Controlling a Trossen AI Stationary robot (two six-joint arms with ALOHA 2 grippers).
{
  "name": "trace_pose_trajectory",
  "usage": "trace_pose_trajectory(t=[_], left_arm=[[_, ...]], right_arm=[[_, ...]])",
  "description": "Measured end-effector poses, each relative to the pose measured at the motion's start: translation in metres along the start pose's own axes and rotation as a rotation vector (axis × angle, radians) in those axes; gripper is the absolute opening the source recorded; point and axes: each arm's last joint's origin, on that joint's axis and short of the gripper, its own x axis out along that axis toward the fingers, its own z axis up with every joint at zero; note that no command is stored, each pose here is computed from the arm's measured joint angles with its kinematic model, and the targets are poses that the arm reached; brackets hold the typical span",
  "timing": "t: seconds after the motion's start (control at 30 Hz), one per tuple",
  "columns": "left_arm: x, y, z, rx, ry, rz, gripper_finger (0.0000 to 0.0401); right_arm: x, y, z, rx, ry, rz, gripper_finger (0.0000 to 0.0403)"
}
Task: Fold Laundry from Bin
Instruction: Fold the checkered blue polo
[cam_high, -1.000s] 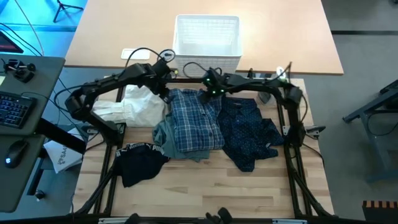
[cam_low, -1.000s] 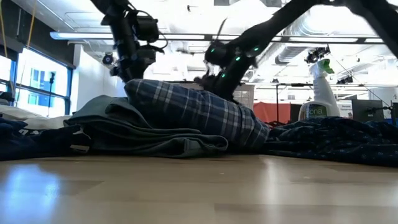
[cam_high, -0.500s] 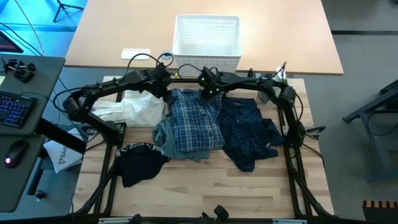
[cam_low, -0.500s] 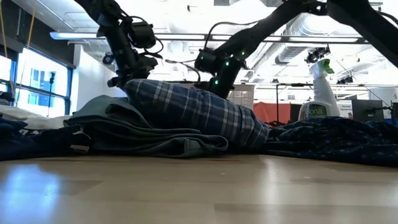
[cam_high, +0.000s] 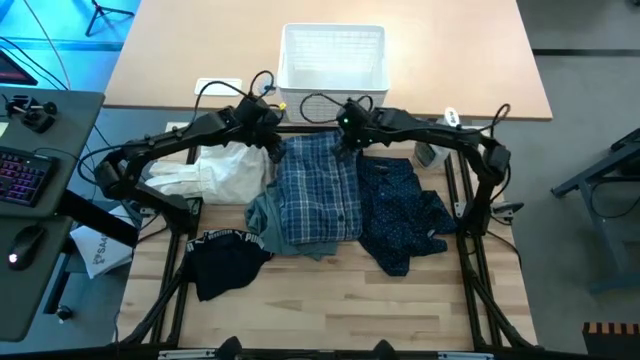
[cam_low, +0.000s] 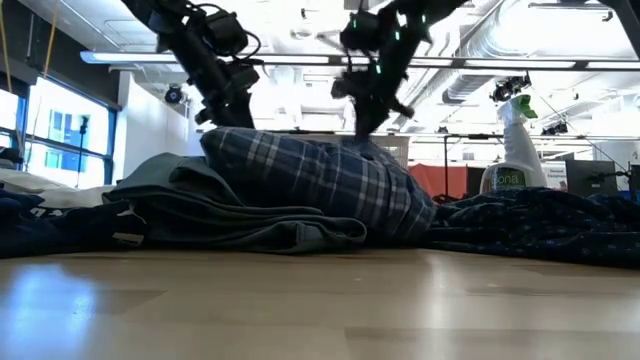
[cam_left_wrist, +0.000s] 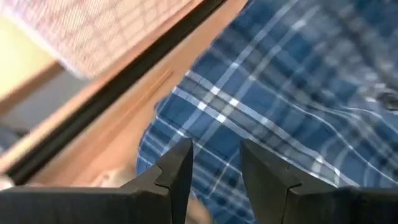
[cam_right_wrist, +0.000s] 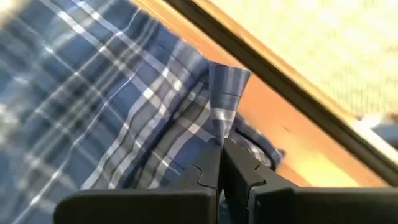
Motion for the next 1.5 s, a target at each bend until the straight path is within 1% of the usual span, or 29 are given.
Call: trace_pose_trajectory(t=[0.07,0.17,0.3,0.4,0.47,0.57,0.67,0.73,0.8,0.9,0.97,1.0,1.07,1.2,1.3,1.4,1.5], left_arm=[[0.003,-0.001,0.003,0.029,-0.02,-0.024,0.0121],[0.011,-0.002,0.002,0.04,-0.008,-0.035,0.0121],[0.024,-0.005,0.0,0.047,0.019,-0.053,0.0121],[0.035,-0.009,-0.003,0.065,0.06,-0.075,0.0121],[0.04,-0.01,-0.005,0.075,0.074,-0.079,0.0121],[0.038,-0.014,-0.005,0.048,0.07,-0.089,0.0118],[0.027,-0.018,-0.002,0.028,0.04,-0.119,0.011],[0.025,-0.02,-0.001,0.028,0.034,-0.126,0.0103],[0.027,-0.02,-0.002,0.031,0.042,-0.127,0.0095],[0.038,-0.02,-0.004,0.046,0.058,-0.125,0.0083],[0.049,-0.019,-0.007,0.068,0.094,-0.119,0.0076],[0.056,-0.019,-0.01,0.081,0.118,-0.118,0.0073],[0.069,-0.017,-0.017,0.104,0.181,-0.115,0.0067],[0.097,-0.013,-0.034,0.169,0.308,-0.117,0.0056],[0.112,-0.012,-0.043,0.228,0.363,-0.104,0.0048],[0.112,-0.009,-0.044,0.318,0.378,-0.013,0.0039],[0.096,-0.007,-0.037,0.387,0.37,0.06,0.0027]], right_arm=[[0.019,-0.006,-0.01,0.037,-0.005,-0.007,0.0001],[0.044,-0.013,-0.023,0.11,-0.069,0.022,0.0001],[0.062,-0.016,-0.036,0.137,-0.141,0.056,0.0001],[0.067,-0.022,-0.043,0.13,-0.106,0.039,0.0001],[0.067,-0.028,-0.047,0.134,-0.044,0.012,0.0004],[0.059,-0.034,-0.041,0.128,0.03,-0.018,0.0032],[0.043,-0.036,-0.024,0.12,0.044,0.004,0.0079],[0.033,-0.034,-0.012,0.125,0.023,0.026,0.0113],[0.025,-0.03,-0.002,0.117,-0.015,0.093,0.0141],[0.025,-0.018,0.004,0.056,-0.078,0.296,0.0164],[0.035,-0.007,-0.004,0.029,-0.095,0.447,0.0165],[0.042,-0.002,-0.011,0.03,-0.09,0.498,0.0162],[0.059,0.009,-0.03,0.039,-0.076,0.555,0.0151],[0.09,0.027,-0.076,0.027,-0.067,0.61,0.0123],[0.108,0.035,-0.103,0.038,-0.066,0.608,0.0107],[0.11,0.038,-0.108,0.067,-0.06,0.604,0.0095],[0.101,0.04,-0.099,0.071,-0.051,0.625,0.0085]])
